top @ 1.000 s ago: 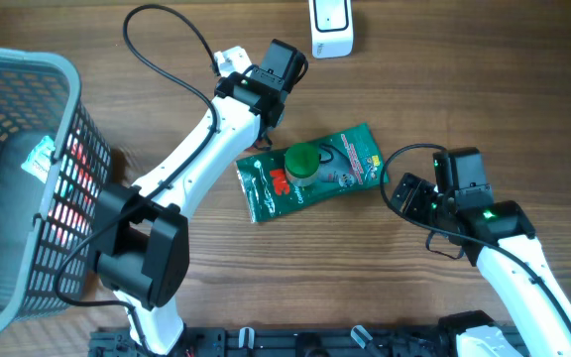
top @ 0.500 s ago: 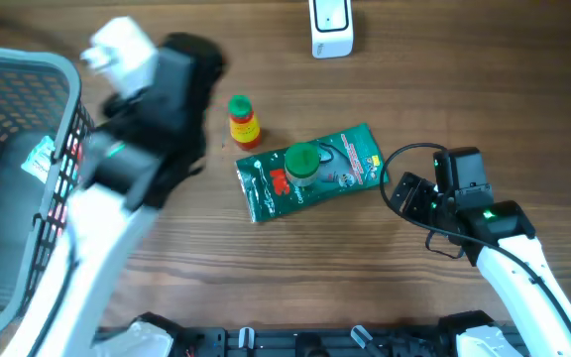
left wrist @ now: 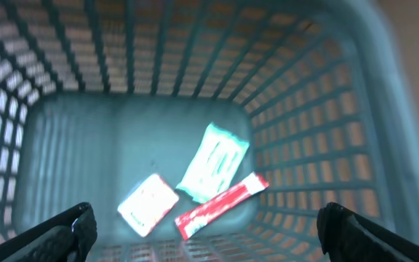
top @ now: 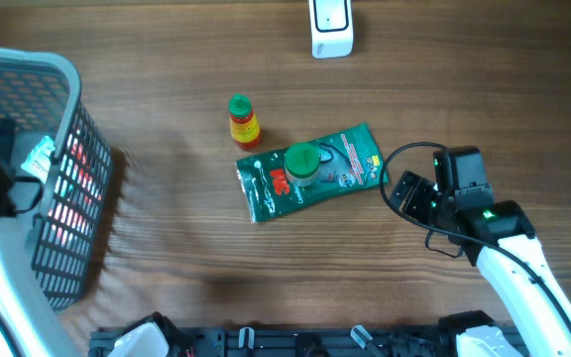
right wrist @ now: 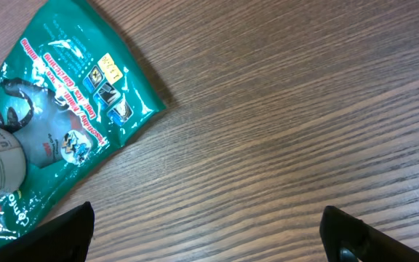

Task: Scan the item barcode
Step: 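Return the left gripper to the basket and grasp the small white-red box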

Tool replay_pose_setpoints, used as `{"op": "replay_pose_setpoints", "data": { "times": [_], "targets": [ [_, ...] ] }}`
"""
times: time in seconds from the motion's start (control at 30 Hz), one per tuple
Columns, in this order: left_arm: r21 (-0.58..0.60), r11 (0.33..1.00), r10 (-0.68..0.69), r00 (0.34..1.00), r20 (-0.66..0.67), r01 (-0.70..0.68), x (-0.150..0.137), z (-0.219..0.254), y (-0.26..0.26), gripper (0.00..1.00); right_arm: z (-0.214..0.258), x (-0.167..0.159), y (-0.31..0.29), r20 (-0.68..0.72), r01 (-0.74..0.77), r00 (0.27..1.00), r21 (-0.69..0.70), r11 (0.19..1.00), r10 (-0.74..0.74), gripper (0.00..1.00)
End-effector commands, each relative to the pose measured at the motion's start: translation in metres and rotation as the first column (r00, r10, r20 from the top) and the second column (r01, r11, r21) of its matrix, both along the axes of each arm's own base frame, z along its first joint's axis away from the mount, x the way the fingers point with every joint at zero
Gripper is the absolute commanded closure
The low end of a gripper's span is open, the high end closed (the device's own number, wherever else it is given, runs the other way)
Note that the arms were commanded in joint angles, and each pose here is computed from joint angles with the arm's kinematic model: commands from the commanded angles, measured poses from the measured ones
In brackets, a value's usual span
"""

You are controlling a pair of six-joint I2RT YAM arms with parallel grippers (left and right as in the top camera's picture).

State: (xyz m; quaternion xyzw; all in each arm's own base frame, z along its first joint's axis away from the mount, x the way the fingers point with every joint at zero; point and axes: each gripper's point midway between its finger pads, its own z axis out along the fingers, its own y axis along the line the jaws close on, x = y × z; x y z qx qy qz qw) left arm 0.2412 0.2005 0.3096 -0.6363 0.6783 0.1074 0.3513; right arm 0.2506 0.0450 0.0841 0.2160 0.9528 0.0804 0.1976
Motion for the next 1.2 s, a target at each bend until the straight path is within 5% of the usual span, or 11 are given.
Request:
{"op": "replay_pose_setpoints", "data": {
  "times": [0.0, 0.03, 0.13, 0.23, 0.27, 0.57, 0.77, 1.0, 1.17],
  "targets": [
    [-0.259, 0.965, 0.035, 0.998, -0.044, -0.045, -0.008, -0.063, 0.010, 0.13, 0.003, 0.006, -0.004, 0.018, 0.017, 1.000, -0.014, 1.000, -0.016, 0.00],
    [-0.280, 0.957, 0.055, 0.996, -0.075, -0.074, -0.013, -0.078, 0.015, 0.21, 0.003, 0.006, -0.004, 0.020, 0.016, 1.000, -0.014, 1.000, -0.016, 0.00],
    [-0.336, 0.932, 0.090, 0.983, -0.159, -0.140, -0.022, -0.136, 0.025, 0.21, 0.003, 0.006, -0.004, 0.021, 0.016, 1.000, -0.014, 1.000, -0.016, 0.00],
    [-0.366, 0.919, 0.083, 0.978, -0.191, -0.149, -0.019, -0.182, 0.029, 0.06, 0.003, 0.007, -0.003, 0.022, 0.016, 1.000, -0.014, 1.000, -0.016, 0.00],
    [-0.377, 0.917, 0.054, 0.977, -0.205, -0.130, -0.018, -0.195, 0.028, 0.00, 0.003, 0.007, -0.003, 0.022, 0.016, 1.000, -0.014, 1.000, -0.016, 0.00],
    [-0.533, 0.832, -0.356, 0.882, -0.309, 0.150, -0.001, -0.285, 0.014, 0.00, -0.007, 0.011, -0.003, -0.005, 0.016, 1.000, -0.018, 1.000, -0.016, 0.00],
    [-0.574, 0.804, -0.402, 0.851, -0.338, 0.152, -0.003, -0.307, 0.009, 0.00, -0.022, 0.009, -0.003, -0.065, 0.014, 0.998, -0.031, 0.999, -0.016, 0.00],
    [-0.608, 0.784, -0.413, 0.835, -0.363, 0.124, -0.014, -0.303, 0.001, 0.55, -0.028, 0.008, -0.003, -0.088, 0.013, 0.996, -0.034, 0.999, -0.016, 0.00],
    [-0.602, 0.788, -0.411, 0.838, -0.359, 0.128, -0.007, -0.274, 0.007, 0.66, -0.028, 0.008, -0.002, -0.089, 0.011, 0.996, -0.027, 1.000, -0.013, 0.00]
  ]
}}
